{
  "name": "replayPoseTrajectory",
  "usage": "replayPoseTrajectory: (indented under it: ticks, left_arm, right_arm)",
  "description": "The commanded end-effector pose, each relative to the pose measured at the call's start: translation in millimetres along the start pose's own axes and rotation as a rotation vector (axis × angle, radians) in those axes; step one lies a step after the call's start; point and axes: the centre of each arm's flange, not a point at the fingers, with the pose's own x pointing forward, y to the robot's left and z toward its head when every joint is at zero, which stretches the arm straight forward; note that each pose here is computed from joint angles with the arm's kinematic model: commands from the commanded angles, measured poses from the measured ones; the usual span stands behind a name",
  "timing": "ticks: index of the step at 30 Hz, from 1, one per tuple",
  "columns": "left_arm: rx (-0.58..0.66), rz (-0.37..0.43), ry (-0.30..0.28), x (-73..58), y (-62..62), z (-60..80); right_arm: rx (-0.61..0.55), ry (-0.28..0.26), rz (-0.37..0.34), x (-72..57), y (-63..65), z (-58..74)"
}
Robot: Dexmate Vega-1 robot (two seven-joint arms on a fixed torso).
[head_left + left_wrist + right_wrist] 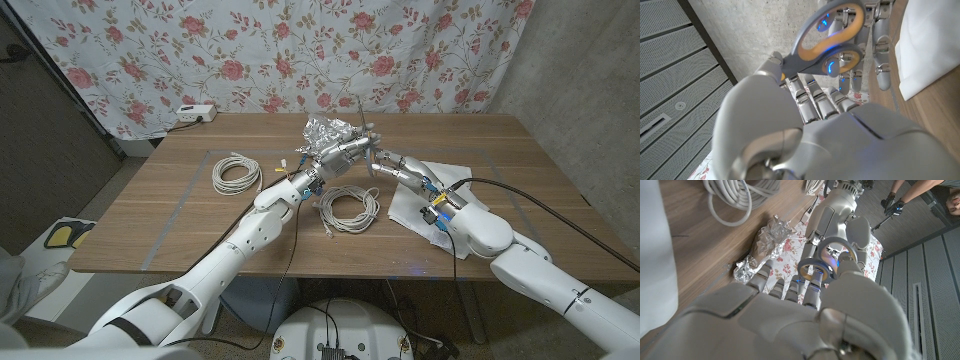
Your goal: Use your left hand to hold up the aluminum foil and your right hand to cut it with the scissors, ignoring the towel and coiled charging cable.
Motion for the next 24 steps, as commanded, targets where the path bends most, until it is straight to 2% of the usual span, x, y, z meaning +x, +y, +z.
replayPoseTrajectory:
  ticks: [1, 24]
  left_arm:
    - [-0.031, -0.017, -0.006, 7.2, -5.6, -2.6]
    - [-0.046, -0.015, 0.011, 7.4, -13.5, -13.2]
  right_arm:
    - [0.009, -0.018, -0.024, 2.7, 5.2, -0.3]
    - [0.014, -0.015, -0.002, 4.7, 10.0, 1.4]
